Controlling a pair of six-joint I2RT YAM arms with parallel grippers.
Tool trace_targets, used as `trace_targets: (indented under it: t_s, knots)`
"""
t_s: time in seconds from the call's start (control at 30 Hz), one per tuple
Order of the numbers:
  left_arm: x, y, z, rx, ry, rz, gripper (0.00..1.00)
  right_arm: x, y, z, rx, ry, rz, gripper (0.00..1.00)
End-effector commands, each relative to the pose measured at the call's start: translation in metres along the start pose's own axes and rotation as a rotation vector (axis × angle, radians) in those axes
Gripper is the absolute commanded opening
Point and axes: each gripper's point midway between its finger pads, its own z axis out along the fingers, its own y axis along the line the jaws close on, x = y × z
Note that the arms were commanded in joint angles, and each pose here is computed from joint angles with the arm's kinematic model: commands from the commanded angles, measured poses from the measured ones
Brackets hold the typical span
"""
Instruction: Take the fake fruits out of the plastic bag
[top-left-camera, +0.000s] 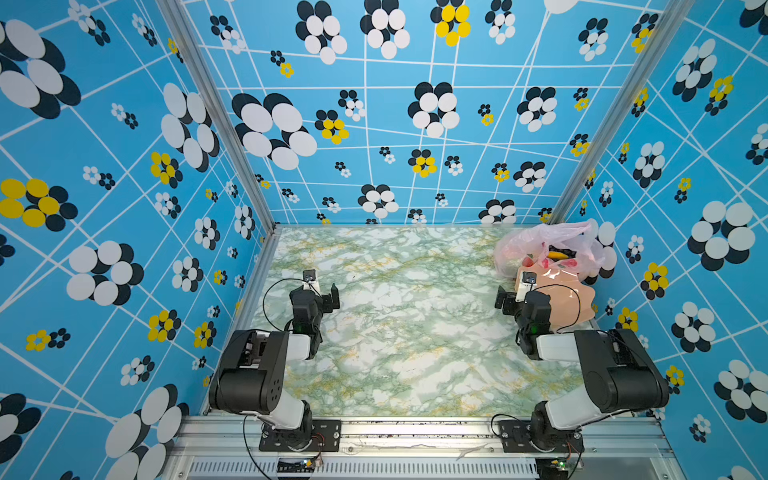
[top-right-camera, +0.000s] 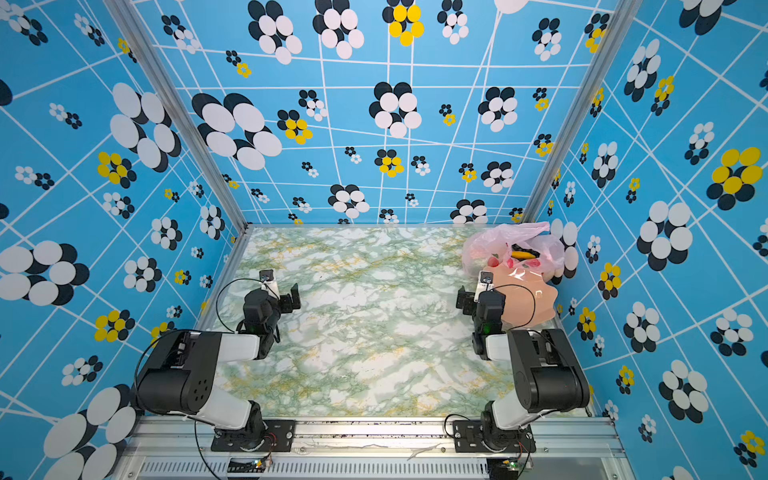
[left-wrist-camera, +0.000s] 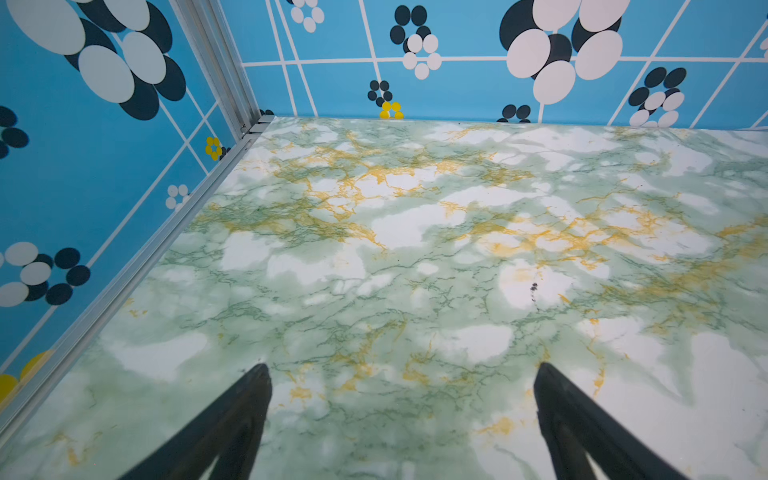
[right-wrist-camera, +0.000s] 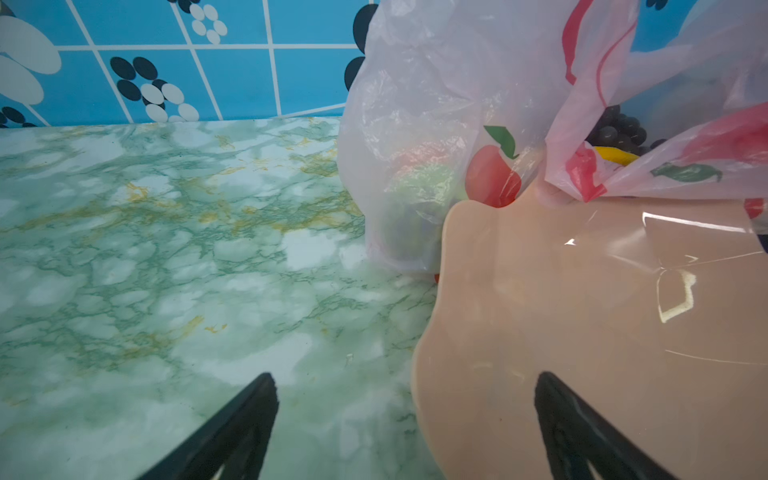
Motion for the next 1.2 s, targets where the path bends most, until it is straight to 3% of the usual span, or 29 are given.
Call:
trace_targets:
  t_s: [0.0, 1.0, 1.17]
  knots:
    - [0.005, 0.001, 0.0, 0.003, 0.01, 0.009, 0.99, -0.006, 0.0, 0.0, 0.008, -0.022, -0.006, 0.99]
    - [0.005, 0.001, -0.001, 0.006, 0.008, 0.005, 0.99, -0.006, 0.0, 0.0, 0.007, -0.023, -0.003, 0.99]
    - [-0.005, -0.004, -0.014, 0.042, -0.04, 0.012, 0.99, -0.01, 0.007, -0.007, -0.042, -0.05, -0.02, 0.99]
